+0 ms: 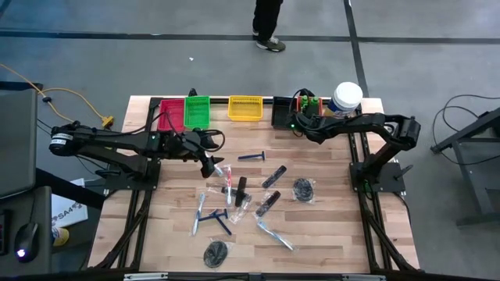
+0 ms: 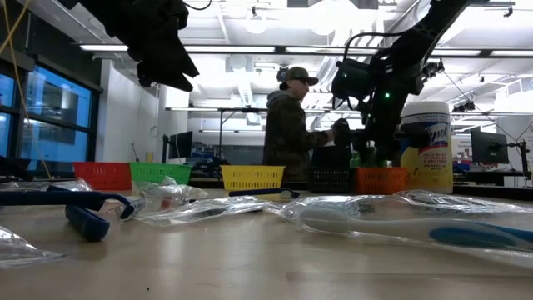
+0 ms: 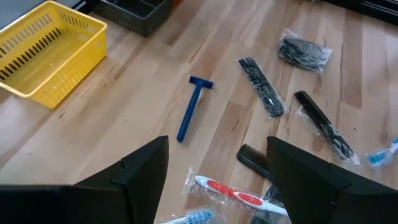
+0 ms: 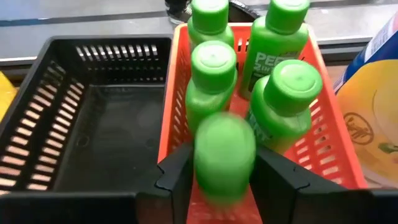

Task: Pick & Place Travel size toiletries
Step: Put the green shampoo bottle into the orange bin, then put the black hairbrush into the black bin

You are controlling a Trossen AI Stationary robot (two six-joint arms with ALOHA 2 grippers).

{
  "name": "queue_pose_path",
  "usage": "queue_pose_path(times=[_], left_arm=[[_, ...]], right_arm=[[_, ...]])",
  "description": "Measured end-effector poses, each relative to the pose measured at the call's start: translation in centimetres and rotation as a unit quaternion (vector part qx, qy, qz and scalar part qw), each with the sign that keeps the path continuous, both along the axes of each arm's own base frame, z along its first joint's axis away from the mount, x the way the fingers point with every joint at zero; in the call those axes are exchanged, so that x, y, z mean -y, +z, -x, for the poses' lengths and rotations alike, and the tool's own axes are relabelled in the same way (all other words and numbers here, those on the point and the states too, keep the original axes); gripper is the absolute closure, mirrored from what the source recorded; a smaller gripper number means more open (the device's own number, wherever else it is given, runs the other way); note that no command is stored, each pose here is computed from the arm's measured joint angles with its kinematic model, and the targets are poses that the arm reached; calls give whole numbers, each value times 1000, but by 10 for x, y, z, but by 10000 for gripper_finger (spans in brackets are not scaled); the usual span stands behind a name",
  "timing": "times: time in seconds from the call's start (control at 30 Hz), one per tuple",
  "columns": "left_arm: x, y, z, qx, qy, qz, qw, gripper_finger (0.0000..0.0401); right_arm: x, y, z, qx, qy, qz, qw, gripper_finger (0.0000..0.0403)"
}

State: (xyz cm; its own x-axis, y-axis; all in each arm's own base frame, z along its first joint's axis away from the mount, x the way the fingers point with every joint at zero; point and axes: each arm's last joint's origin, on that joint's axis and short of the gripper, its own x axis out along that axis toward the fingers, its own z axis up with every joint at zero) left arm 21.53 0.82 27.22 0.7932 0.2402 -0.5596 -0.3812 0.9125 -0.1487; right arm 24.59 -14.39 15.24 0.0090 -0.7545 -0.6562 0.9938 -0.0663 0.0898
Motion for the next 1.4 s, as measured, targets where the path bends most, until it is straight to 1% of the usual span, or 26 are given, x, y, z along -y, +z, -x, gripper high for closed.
queue_pose_path(times=[0.23,0.4,0.57,0.7,0.9,1.17,1.27,1.4], left_arm=[[0,3,4,3,-2,-3,1000,140],[0,5,6,7,-2,-3,1000,140],[0,6,7,12,-2,-3,1000,140],[0,6,7,12,0,-1,1000,140],[0,4,9,0,10,7,1000,140],[0,3,10,-5,25,21,999,140],[-1,0,12,-16,35,27,999,140],[-2,-1,17,-26,78,30,996,140]], right_arm=[[0,1,0,7,4,-5,1000,226],[-2,13,2,25,6,3,1000,202],[-6,29,10,35,11,4,999,201],[-12,42,19,41,20,-11,999,211],[-25,64,33,70,71,-59,993,226],[-54,87,55,90,136,-118,979,237],[-66,90,61,84,165,-148,972,238],[-81,93,68,79,206,-197,955,239]])
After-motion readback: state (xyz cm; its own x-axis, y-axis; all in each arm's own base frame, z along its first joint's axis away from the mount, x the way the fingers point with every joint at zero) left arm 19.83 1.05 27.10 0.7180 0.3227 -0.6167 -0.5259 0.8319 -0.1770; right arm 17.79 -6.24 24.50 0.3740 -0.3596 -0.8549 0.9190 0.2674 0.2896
